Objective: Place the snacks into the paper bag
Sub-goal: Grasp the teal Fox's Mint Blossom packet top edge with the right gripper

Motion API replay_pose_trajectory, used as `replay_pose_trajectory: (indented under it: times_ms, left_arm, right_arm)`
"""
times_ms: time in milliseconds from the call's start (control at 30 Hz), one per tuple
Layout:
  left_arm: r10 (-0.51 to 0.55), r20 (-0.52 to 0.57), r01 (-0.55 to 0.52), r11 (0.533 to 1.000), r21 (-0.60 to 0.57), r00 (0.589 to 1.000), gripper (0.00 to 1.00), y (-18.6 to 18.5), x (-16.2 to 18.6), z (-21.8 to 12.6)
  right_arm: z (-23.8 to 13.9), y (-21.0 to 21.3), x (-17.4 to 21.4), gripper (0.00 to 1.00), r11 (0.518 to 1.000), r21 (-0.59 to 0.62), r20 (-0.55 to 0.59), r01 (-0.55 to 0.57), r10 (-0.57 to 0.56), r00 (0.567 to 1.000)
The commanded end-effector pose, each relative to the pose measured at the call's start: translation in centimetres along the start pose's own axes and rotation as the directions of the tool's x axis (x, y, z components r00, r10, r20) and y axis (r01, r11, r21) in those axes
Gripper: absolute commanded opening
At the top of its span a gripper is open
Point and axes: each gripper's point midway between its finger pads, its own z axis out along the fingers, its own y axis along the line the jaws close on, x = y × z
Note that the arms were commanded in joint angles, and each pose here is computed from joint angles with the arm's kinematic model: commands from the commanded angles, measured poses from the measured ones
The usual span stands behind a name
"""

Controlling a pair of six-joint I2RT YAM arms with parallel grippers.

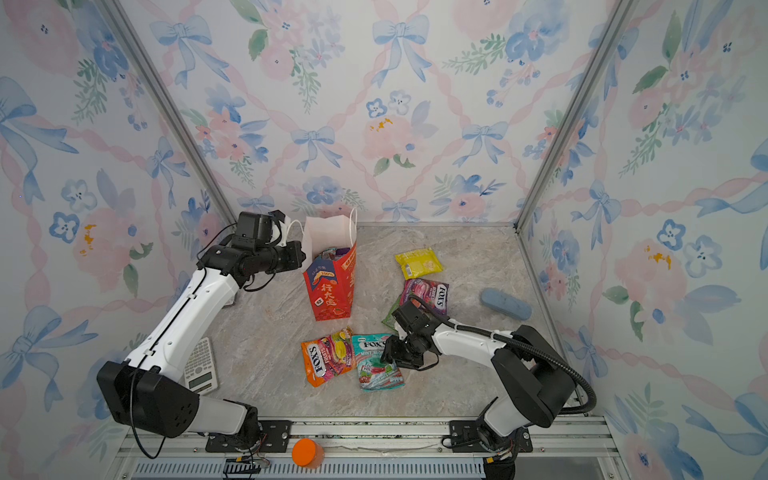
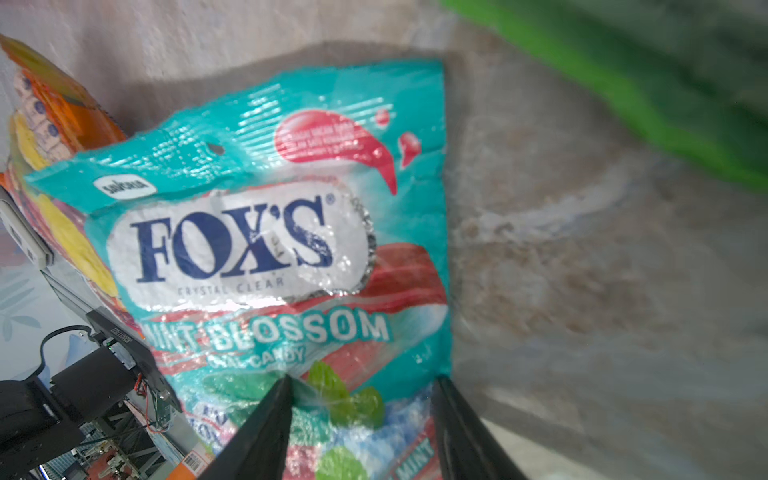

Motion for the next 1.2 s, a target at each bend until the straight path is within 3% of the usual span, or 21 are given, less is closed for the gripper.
replay_pose_trajectory:
  times_ms: [0,300,800,867,1067,1167]
  left_arm:
    - [-0.018,-0.046,0.018,1.0,-0.002,0.999,0.0,0.4,1.4,0.0]
    - [-0.017,-0.048,0.017,1.0,-0.005,0.999,0.0,0.4,1.5,0.1]
    - [-0.019,-0.055,0.019,1.0,-0.002,0.998,0.0,0.4,1.5,0.3]
    - [-0.017,-0.053,0.017,1.0,-0.002,0.998,0.0,0.4,1.5,0.3]
    - [-0.015,-0.049,0.015,1.0,-0.003,0.999,0.0,0.4,1.4,0.1]
    - [-0.016,-0.05,0.015,1.0,-0.003,0.999,0.0,0.4,1.4,0.1]
  right_arm:
    - [1.0,-1.7,0.6,0.55,0.996,0.085,-0.018,-0.013,0.015,1.0]
    - [-2.6,-2.1,-0.6,0.58,0.984,0.175,0.097,0.032,-0.05,0.994]
    - [0.8,-0.9,0.0,0.57,0.983,0.168,-0.003,0.069,-0.069,0.998]
    - [0.9,-0.7,-0.2,0.49,0.983,0.167,-0.001,0.069,-0.07,0.998]
    - [0.8,-0.1,-0.8,0.09,0.986,0.149,0.018,0.072,-0.076,0.997]
    - [0.2,0.3,-1.2,0.0,0.988,0.133,0.038,0.075,-0.08,0.996]
